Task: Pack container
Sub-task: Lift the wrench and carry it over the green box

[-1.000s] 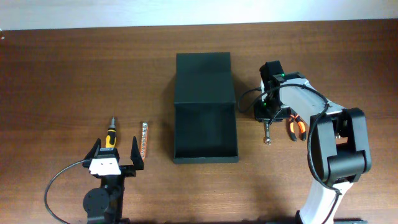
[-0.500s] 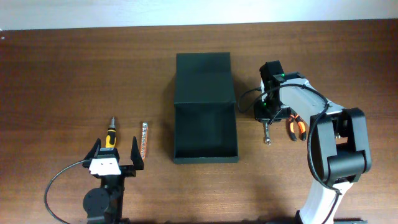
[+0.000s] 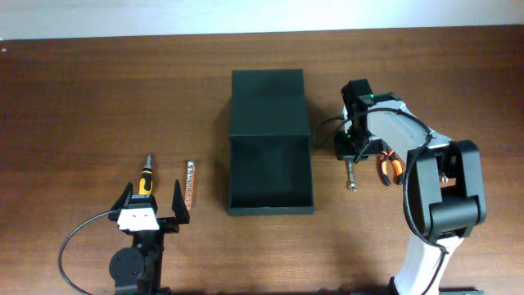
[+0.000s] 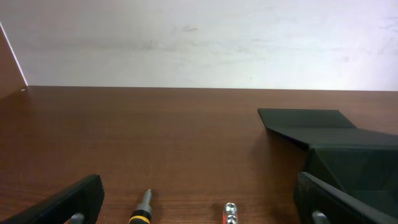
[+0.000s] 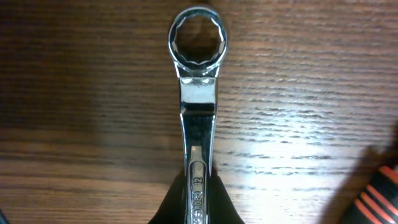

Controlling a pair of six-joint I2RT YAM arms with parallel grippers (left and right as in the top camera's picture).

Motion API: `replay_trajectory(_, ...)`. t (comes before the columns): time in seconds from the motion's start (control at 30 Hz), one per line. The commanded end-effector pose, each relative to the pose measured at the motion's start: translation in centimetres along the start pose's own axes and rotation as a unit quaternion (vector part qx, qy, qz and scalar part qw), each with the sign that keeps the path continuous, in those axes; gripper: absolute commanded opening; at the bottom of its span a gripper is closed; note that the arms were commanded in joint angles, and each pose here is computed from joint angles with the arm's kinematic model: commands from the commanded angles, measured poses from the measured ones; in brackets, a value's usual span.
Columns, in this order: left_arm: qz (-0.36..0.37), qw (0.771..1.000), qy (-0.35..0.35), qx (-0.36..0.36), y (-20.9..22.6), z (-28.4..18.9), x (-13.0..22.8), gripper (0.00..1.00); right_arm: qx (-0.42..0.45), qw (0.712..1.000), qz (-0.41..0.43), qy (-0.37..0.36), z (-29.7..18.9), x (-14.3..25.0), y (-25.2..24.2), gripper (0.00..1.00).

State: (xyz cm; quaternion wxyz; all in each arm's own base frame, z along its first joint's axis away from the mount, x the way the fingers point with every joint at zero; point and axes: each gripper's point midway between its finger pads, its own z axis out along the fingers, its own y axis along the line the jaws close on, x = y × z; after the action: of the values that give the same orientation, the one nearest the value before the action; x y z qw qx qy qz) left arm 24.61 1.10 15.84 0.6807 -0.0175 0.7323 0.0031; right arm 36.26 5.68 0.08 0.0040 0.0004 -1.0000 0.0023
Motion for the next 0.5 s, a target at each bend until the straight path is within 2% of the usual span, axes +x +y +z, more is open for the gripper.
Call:
replay_trajectory(0.0,0.002,1.0,0.0,0.002,0.0,0.0,0.1,0.99,0.025,0.999,-0.001,-0.025,-1.9,-2.3,-0.5,0.04)
replay_trajectory(0.13,0.002,1.0,0.0,0.002,0.0,0.0,0.1,0.99,0.035,0.998,-0.001,-0.058,-6.8,-4.9,-0.5,0.04)
replay_trajectory(0.3,0.002,1.0,0.0,0.002,0.0,0.0,0.1,0.99,0.023,0.992,-0.021,-0.124,-15.3,-7.8,0.8,0.04)
replay_trajectory(0.47,0.002,1.0,0.0,0.002,0.0,0.0,0.1,0.99,-0.003,0.982,-0.023,-0.186,-23.0,-8.1,3.4,0.04)
